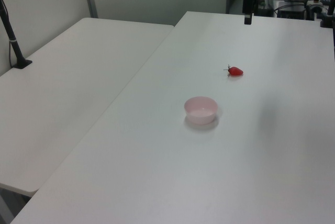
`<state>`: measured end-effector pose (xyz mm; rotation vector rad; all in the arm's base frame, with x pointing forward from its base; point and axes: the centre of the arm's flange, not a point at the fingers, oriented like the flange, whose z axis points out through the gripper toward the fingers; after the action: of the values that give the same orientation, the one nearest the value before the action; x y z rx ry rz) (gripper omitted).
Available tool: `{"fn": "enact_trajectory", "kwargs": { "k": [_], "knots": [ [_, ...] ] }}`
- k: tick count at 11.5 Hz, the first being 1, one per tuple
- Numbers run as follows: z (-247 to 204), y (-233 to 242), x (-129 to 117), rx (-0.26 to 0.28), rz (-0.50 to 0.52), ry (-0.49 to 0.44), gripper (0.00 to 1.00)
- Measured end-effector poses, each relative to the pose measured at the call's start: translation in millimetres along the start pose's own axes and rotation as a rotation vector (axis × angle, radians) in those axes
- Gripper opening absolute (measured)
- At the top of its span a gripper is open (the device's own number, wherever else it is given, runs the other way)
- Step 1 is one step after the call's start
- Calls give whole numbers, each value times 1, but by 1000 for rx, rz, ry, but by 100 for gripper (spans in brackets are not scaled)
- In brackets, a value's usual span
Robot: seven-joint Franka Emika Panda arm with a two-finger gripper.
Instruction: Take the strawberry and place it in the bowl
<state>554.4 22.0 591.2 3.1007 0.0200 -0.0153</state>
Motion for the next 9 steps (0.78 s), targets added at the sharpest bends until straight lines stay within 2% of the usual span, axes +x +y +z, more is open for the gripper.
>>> {"fn": "enact_trajectory", "kwargs": {
  "k": [9],
  "knots": [
    [2,0,0,0,-10,-3,100]
  ]
}}
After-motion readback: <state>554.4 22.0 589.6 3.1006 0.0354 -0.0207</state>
